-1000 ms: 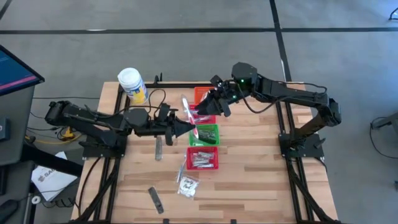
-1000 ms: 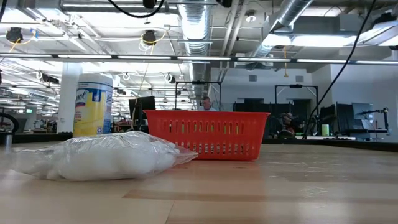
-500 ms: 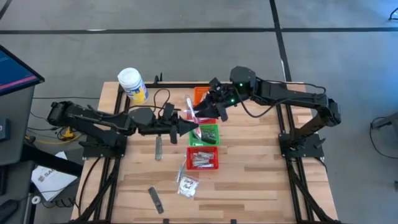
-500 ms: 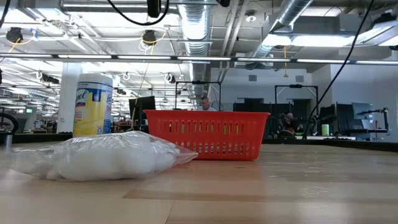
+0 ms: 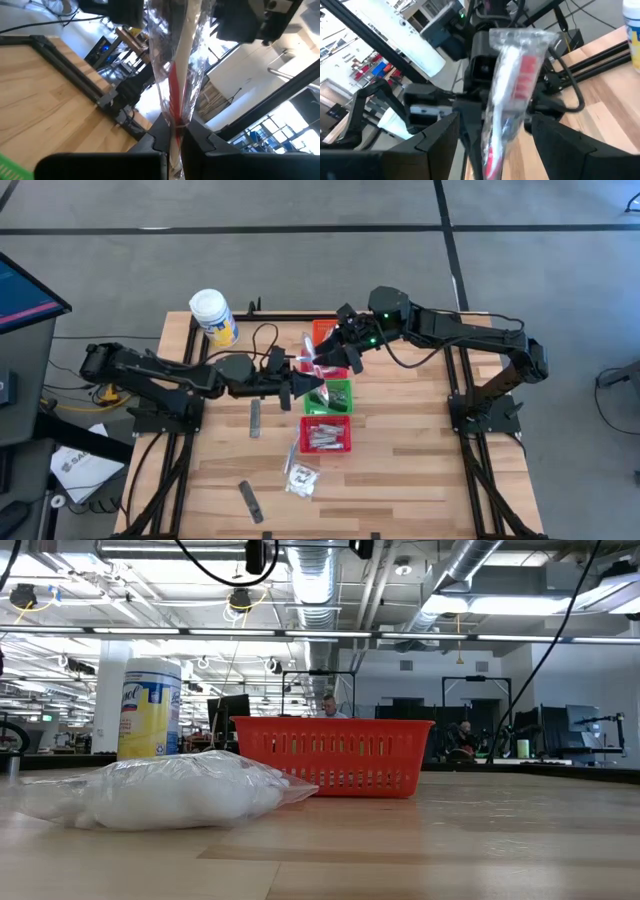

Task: Pick & Place Travel size toiletries
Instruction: Put the orange toothbrush into the top red basket

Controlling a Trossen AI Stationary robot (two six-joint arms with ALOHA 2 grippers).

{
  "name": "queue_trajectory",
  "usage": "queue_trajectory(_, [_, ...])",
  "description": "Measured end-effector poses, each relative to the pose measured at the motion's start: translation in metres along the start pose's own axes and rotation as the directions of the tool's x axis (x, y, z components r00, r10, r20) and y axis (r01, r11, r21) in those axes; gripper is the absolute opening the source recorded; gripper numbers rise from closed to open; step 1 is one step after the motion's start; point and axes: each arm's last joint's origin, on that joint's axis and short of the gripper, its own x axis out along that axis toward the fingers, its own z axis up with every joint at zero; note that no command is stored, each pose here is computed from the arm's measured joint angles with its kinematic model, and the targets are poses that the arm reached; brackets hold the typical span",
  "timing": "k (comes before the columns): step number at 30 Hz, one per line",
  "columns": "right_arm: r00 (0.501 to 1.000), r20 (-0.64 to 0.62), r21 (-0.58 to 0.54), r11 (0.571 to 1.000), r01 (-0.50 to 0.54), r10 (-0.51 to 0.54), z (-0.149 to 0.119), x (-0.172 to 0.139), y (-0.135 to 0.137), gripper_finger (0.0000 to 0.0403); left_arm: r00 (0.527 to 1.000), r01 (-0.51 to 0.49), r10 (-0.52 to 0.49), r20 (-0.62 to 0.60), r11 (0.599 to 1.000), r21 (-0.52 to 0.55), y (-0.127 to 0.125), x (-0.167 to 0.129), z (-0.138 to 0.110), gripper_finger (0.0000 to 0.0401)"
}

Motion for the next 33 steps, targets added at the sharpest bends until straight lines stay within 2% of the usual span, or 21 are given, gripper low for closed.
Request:
queue_trajectory(5, [1.0, -0.006, 0.004, 1.0, 0.006, -0.006, -0.0007, 0.0, -0.0004, 0.0237, 1.0, 0.006, -0.006, 0.006, 1.0, -0.002, 0.0007, 0.0027, -0.0012, 0.0008])
queue_trajectory(10, [1.0, -0.019, 0.0, 1.0, 0.013, -0.013, -0.0021, 0.0, -0.0012, 0.0213, 1.0, 0.01, -0.01, 0.017, 1.0, 0.003, 0.0017, 0.0032, 0.0007, 0.0008])
queue_trajectory(26, [0.999, -0.028, -0.018, 1.0, 0.015, -0.015, -0.003, 0.0, -0.0016, 0.007, 0.999, 0.049, -0.049, -0.014, 0.999, 0.003, 0.0038, 0.0042, 0.0035, 0.0008])
queue_trajectory(30, [0.999, -0.031, -0.033, 0.999, 0.011, -0.012, -0.003, -0.0001, -0.0015, 0.002, 0.998, 0.057, -0.057, -0.023, 0.998, 0.003, 0.0036, 0.0042, 0.0032, 0.0011])
queue_trajectory(33, [0.999, -0.034, -0.043, 0.999, 0.008, -0.009, -0.0033, 0.0, -0.0014, 0.0012, 0.998, 0.06, -0.06, -0.025, 0.998, 0.003, 0.0036, 0.0042, 0.0032, 0.0012])
